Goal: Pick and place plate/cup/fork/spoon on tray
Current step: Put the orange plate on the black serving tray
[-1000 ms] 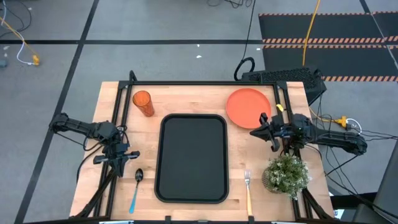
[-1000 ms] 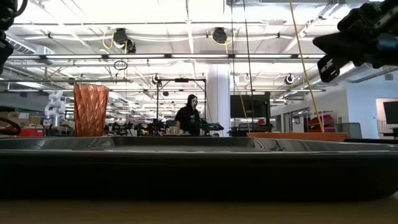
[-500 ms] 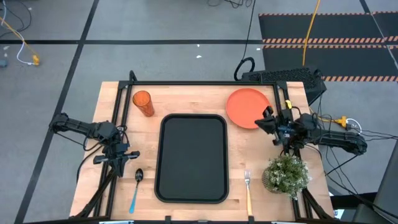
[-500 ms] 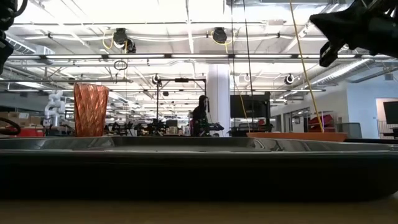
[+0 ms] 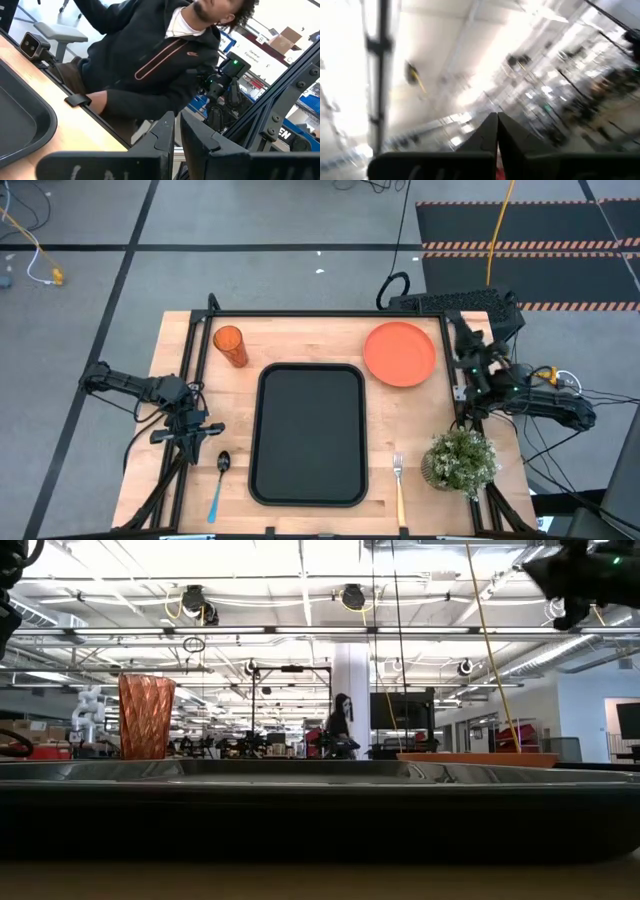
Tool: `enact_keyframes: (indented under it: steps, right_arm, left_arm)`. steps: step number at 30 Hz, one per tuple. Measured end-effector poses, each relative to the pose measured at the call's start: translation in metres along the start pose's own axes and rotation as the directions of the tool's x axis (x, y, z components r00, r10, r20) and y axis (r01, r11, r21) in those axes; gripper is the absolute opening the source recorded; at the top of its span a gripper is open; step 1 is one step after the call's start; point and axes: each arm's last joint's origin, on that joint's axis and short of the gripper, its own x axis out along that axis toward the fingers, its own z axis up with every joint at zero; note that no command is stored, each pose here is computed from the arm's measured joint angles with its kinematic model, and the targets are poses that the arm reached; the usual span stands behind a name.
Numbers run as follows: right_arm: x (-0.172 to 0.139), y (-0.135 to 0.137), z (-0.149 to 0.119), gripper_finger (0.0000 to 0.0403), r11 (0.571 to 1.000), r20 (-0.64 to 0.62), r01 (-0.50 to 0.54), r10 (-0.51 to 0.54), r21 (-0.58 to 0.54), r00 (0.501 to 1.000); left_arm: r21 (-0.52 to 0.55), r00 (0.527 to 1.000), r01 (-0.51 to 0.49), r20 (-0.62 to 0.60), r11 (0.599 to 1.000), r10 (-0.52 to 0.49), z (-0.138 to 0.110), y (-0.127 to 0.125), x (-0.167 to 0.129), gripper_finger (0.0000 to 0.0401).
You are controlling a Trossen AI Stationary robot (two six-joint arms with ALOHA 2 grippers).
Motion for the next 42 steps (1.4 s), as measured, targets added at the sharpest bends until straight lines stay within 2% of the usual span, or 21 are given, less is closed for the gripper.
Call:
enact_keyframes:
  steps: [2,4,9,11,13,14,16,18,19,21,25,27,30,34,38,42]
  right_arm:
    - [0.004,0.003,-0.004,0.0012,0.998,-0.008,-0.056,0.056,0.016,0.998]
    - [0.010,0.007,-0.015,0.0018,0.993,-0.098,-0.116,0.114,-0.011,0.989]
    - [0.058,0.044,-0.019,0.0030,0.946,-0.185,-0.322,0.313,-0.021,0.932]
    - [0.080,0.057,-0.032,0.0034,0.933,-0.288,-0.352,0.316,-0.082,0.904]
    - [0.102,0.065,-0.049,0.0037,0.917,-0.472,-0.345,0.218,-0.202,0.854]
    - [0.112,0.065,-0.060,0.0038,0.901,-0.587,-0.326,0.105,-0.285,0.802]
    - [0.125,0.058,-0.080,0.0039,0.835,-0.755,-0.314,-0.170,-0.451,0.633]
    - [0.133,0.048,-0.098,0.0039,0.770,-0.812,-0.336,-0.374,-0.541,0.448]
    - [0.135,0.044,-0.107,0.0039,0.754,-0.824,-0.353,-0.436,-0.554,0.361]
    - [0.139,0.040,-0.121,0.0039,0.768,-0.848,-0.360,-0.478,-0.530,0.229]
    - [0.143,0.037,-0.139,0.0039,0.874,-0.909,-0.276,-0.417,-0.400,0.000]
    - [0.139,0.033,-0.145,0.0039,0.881,-0.892,-0.245,-0.440,-0.405,-0.105]
    - [0.128,0.026,-0.146,0.0040,0.860,-0.839,-0.261,-0.496,-0.438,-0.224]
    - [0.112,0.017,-0.150,0.0060,0.844,-0.782,-0.286,-0.531,-0.453,-0.326]
    - [0.099,0.011,-0.157,0.0110,0.841,-0.776,-0.313,-0.533,-0.441,-0.337]
    - [0.085,0.001,-0.168,0.0161,0.858,-0.814,-0.322,-0.494,-0.400,-0.305]
  left_arm:
    - [0.000,1.000,0.000,0.000,1.000,0.000,0.000,0.000,0.000,0.0033]
    - [0.000,1.000,0.000,0.000,1.000,0.000,0.000,0.000,0.000,0.0033]
    - [0.000,1.000,0.000,0.000,1.000,0.000,0.000,0.000,0.000,0.0033]
    - [0.000,1.000,0.000,0.000,1.000,0.000,0.000,0.000,0.000,0.0033]
    - [0.000,1.000,0.000,0.000,1.000,0.000,0.000,0.000,0.000,0.0033]
    - [0.000,1.000,0.000,0.000,1.000,0.000,0.000,0.000,0.000,0.0033]
    - [0.000,1.000,0.000,0.000,1.000,0.000,0.000,0.000,0.000,0.0033]
    - [0.001,1.000,0.000,0.000,1.000,0.000,0.000,0.000,0.000,0.0033]
    - [0.000,1.000,0.000,0.000,1.000,0.000,0.000,0.000,0.000,0.0033]
    - [0.000,1.000,0.000,0.000,1.000,0.000,0.000,0.000,0.000,0.0033]
    - [0.000,1.000,0.000,0.000,1.000,0.000,0.000,0.000,0.000,0.0033]
    - [0.000,1.000,0.000,0.000,1.000,0.000,0.000,0.000,0.000,0.0033]
    - [0.000,1.000,0.000,0.000,1.000,0.000,0.000,0.000,0.000,0.0033]
    - [0.000,1.000,0.000,0.000,1.000,0.000,0.000,0.000,0.000,0.0033]
    - [0.001,1.000,0.000,0.000,1.000,0.000,0.000,0.000,0.000,0.0033]
    - [0.001,1.000,0.000,0.000,1.000,0.000,0.000,0.000,0.000,0.0033]
